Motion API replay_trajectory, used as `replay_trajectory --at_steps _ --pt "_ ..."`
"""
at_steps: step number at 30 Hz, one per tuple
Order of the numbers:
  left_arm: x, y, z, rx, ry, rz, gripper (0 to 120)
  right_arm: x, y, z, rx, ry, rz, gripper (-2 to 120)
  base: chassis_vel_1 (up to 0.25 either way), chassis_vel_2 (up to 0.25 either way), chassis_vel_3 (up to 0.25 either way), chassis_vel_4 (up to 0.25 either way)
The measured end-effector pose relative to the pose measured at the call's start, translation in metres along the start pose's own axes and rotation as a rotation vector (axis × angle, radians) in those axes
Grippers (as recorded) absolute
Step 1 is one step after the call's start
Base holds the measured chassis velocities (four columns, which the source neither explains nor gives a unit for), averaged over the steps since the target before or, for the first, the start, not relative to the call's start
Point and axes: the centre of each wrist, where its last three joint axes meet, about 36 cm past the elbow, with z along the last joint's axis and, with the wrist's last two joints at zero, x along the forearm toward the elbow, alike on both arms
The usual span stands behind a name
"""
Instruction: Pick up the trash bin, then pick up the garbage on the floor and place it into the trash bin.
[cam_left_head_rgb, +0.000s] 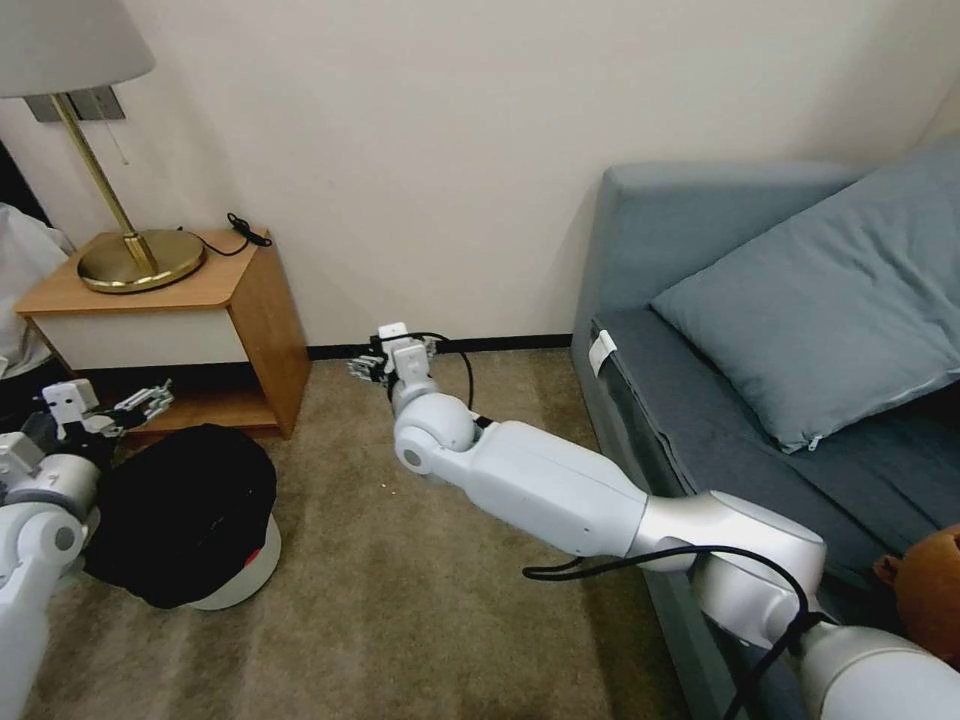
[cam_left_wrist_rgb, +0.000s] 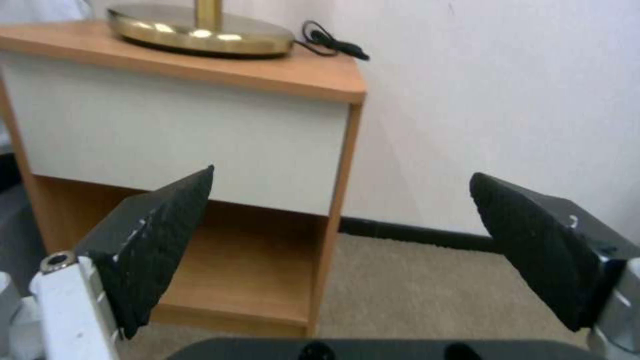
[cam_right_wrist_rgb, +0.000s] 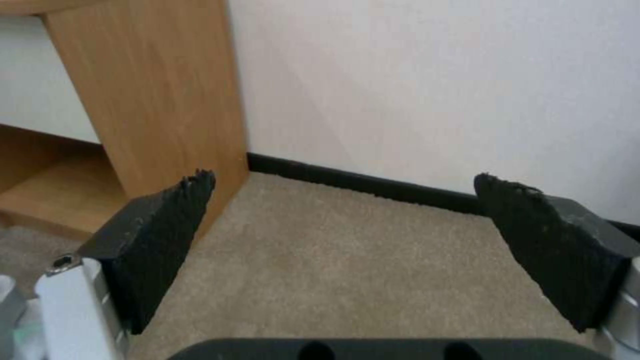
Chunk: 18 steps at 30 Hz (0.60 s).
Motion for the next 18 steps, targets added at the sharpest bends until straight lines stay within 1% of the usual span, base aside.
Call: replay_trajectory --at_steps 1,2,4,5,7,18 --pt "0.000 -0.004 0.001 -0.003 0.005 0.005 100 0.001 -0.003 0.004 -0.001 0.000 0.002 100 0.000 0.000 0.000 0.000" --pt "0.000 -0.004 0.001 -0.003 0.005 0.005 100 0.001 -0.003 0.004 -0.001 0.000 0.002 100 0.000 0.000 0.000 0.000" --pt "0.000 -0.012 0.003 -0.004 0.011 0.019 100 0.004 -0.007 0.013 -0.009 0.001 0.003 100 0.000 0.000 0.000 0.000" --pt "0.000 -0.012 0.003 -0.004 0.011 0.019 100 0.004 -0.007 0.013 -0.009 0.001 0.003 100 0.000 0.000 0.000 0.000" --pt "0.000 -0.018 0.005 -0.003 0.021 0.028 100 0.006 -0.009 0.020 -0.018 0.000 0.002 100 0.000 0.000 0.000 0.000" --pt "0.001 -0.019 0.006 -0.004 0.026 0.029 100 0.007 -0.011 0.027 -0.025 -0.001 0.007 100 0.000 0.000 0.000 0.000"
